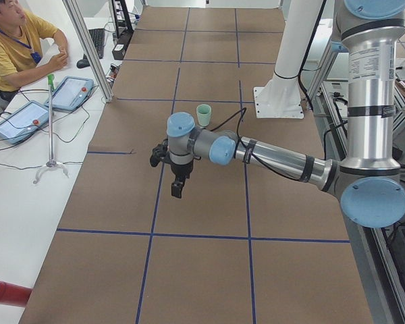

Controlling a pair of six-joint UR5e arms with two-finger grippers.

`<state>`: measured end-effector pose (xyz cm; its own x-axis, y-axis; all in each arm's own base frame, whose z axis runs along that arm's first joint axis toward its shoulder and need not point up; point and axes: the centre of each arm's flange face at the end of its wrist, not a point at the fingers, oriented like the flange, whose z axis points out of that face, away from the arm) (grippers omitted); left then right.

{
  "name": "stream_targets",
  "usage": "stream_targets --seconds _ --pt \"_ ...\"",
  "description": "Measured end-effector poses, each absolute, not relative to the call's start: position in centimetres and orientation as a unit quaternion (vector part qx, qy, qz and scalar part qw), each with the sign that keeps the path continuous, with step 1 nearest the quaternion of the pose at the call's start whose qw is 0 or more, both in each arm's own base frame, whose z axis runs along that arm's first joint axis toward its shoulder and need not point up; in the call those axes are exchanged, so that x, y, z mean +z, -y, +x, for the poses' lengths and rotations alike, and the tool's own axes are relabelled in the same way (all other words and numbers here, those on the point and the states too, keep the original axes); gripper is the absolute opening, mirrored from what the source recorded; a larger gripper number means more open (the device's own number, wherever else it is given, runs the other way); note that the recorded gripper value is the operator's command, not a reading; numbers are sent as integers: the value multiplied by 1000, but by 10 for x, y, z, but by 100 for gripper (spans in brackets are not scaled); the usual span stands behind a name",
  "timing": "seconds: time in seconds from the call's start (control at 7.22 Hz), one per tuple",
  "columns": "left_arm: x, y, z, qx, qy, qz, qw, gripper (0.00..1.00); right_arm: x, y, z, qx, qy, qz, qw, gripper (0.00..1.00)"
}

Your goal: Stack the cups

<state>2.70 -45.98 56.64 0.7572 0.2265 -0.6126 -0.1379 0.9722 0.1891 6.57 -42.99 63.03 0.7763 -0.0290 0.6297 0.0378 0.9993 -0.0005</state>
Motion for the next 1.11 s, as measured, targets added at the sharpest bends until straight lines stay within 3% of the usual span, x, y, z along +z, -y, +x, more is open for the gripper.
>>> stream_targets --seconds 0.42,1.11 --pt "643 428 -44 98 -352 48 929 100 630 430 65 -18 334 -7 942 100" --pt "651 422 -44 90 -383 21 919 100 630 430 66 -18 334 -7 942 100"
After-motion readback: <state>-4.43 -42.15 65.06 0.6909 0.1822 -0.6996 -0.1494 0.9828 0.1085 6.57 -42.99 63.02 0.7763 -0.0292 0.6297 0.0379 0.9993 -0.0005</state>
